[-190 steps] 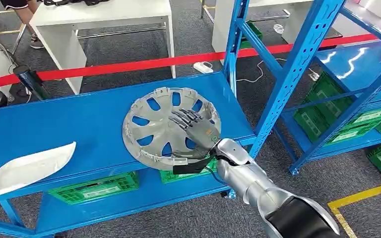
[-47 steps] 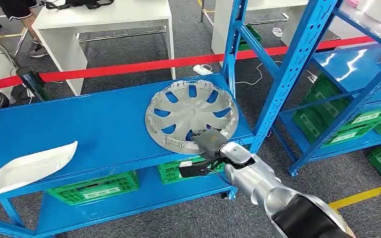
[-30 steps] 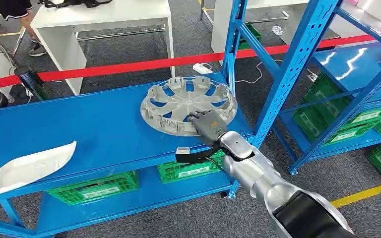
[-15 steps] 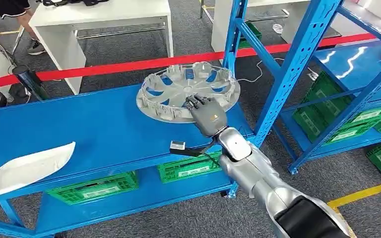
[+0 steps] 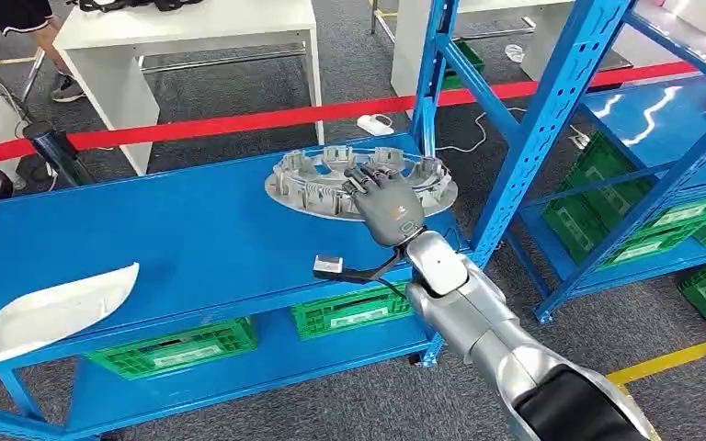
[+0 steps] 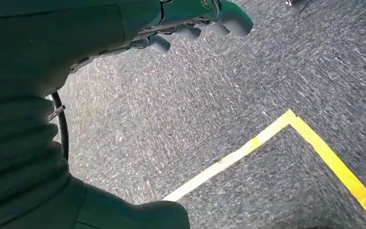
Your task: Take the parts from the cabinet and place them on the table.
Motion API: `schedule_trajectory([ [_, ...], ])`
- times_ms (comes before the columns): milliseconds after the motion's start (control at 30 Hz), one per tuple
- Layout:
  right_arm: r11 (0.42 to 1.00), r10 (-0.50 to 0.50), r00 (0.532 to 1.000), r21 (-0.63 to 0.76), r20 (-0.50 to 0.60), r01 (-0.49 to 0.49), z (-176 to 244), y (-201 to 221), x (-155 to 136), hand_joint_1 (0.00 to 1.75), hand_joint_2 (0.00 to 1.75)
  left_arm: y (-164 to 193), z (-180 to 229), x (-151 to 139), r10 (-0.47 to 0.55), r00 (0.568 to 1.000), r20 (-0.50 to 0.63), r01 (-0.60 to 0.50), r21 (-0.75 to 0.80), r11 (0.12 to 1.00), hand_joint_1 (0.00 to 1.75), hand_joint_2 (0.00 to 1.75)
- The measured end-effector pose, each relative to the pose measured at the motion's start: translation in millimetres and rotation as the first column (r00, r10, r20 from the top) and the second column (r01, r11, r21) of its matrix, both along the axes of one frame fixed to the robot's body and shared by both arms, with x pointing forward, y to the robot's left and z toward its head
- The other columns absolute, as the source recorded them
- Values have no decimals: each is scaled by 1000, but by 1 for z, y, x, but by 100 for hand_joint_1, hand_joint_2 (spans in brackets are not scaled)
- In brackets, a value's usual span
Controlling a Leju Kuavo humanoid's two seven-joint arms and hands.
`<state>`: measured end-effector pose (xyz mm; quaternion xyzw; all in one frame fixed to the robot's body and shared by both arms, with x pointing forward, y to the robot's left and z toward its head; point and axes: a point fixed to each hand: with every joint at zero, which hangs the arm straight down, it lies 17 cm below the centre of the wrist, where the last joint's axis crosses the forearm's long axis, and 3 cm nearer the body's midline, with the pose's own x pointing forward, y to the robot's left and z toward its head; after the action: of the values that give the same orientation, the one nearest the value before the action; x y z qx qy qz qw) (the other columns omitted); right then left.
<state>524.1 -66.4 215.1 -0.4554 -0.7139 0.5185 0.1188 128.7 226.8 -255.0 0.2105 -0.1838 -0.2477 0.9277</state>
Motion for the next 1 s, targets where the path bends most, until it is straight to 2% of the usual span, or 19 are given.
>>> schedule_trajectory([
  [100, 999, -13, 998, -36, 64, 15, 11, 2, -2, 175, 175, -7, 1, 3, 6, 1000, 5, -6, -11, 1000, 0, 175],
  [300, 993, -119, 982, 38, 145, 115, 47, -16, 5, 175, 175, -17, 4, 11, 4, 1000, 20, -4, -28, 1000, 0, 175],
  [367, 991, -128, 976, 47, 174, 122, 56, -16, 2, 175, 175, -21, 6, 15, 1, 1000, 31, 0, -33, 999, 0, 175],
  [700, 998, -51, 968, -11, 245, 55, 66, 5, -14, 175, 175, -29, 9, 21, 9, 999, 47, -7, -47, 999, 0, 175],
  [1000, 999, -45, 958, -10, 284, 50, 81, 15, -15, 175, 175, -36, 11, 24, 36, 998, 60, -32, -65, 997, 0, 175],
])
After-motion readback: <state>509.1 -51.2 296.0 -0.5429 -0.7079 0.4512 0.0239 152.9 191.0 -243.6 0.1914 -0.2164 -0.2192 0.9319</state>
